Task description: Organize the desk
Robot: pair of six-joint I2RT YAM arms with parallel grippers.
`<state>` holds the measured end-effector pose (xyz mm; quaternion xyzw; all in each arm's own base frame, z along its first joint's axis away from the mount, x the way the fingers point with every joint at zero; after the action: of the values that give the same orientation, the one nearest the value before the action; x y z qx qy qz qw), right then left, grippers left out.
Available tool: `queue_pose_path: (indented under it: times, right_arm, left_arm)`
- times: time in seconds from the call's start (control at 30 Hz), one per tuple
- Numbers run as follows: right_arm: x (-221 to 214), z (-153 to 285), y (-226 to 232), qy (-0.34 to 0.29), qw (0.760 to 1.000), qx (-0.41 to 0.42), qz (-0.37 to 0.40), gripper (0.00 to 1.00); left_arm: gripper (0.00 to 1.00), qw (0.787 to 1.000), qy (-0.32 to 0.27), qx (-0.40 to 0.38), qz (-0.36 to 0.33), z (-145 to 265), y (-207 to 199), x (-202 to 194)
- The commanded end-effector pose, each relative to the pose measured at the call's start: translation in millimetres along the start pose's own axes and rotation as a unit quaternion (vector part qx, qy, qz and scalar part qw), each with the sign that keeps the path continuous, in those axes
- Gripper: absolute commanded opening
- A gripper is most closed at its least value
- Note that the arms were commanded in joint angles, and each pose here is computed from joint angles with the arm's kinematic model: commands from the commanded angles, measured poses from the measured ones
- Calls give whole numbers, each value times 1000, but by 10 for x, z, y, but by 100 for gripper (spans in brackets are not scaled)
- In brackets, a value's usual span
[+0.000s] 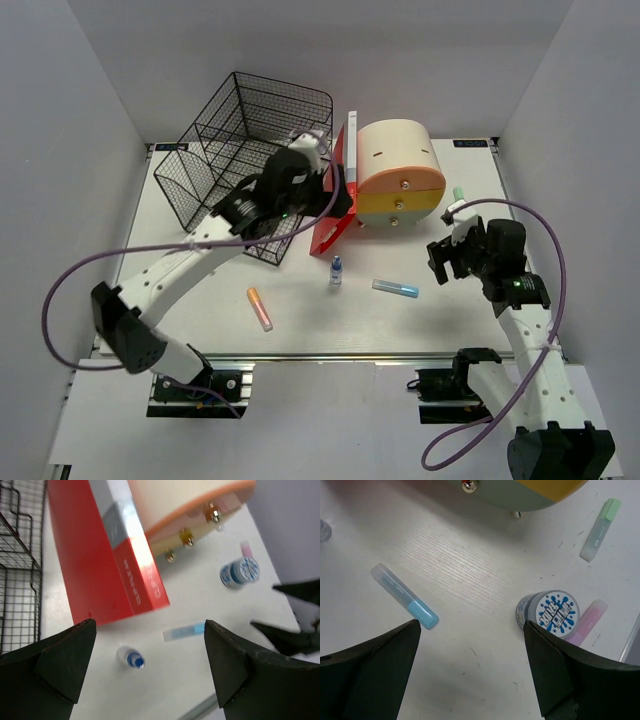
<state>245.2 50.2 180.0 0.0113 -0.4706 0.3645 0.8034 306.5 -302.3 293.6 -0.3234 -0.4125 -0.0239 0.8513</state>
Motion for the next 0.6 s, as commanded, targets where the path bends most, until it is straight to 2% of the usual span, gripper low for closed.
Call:
queue_pose_path:
  times: [0.0, 0.07, 0.1, 0.13, 0.17, 0.2, 0.3, 0.57]
  right_arm:
    - [43, -50, 8, -27, 1000, -5, -3, 89]
    - [9, -92, 117, -42, 999, 12, -13, 89]
    - [53, -82, 121, -56, 998, 9, -15, 89]
    - [60, -74, 114, -59, 998, 6, -17, 89]
    - [68, -66, 94, -59, 998, 1, -18, 89]
    - [79, -53, 87, -61, 998, -4, -18, 89]
    - [51, -42, 94, -65, 998, -11, -14, 89]
    - [56, -5, 90, -72, 997, -18, -8, 89]
  left_arm:
    - [98, 990, 13, 135, -34, -131, 203, -137]
    - [98, 986, -14, 157, -48, -170, 66, 23]
    - [98, 982, 5, 176, -72, -277, 36, -131]
    - [98, 979, -1, 185, -83, -310, -12, -116]
    - [98, 979, -25, 182, -85, -284, -164, 38]
    - [98, 969, -22, 219, -113, -378, -110, -60]
    - [98, 953, -45, 261, -148, -463, -148, -13]
    - [98, 938, -65, 293, -174, -565, -190, 9]
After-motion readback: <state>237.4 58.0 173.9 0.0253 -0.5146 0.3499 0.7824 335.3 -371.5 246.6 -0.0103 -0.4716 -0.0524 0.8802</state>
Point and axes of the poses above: each gripper's point midway between its finger pads, its own z axis back along the fingers, its own y axis along the line the jaws close on, x = y × z, the point moved 1 cm from there along z, back along the fingers, and after that the axes turned 12 degrees about z, right-handed, at the moved point
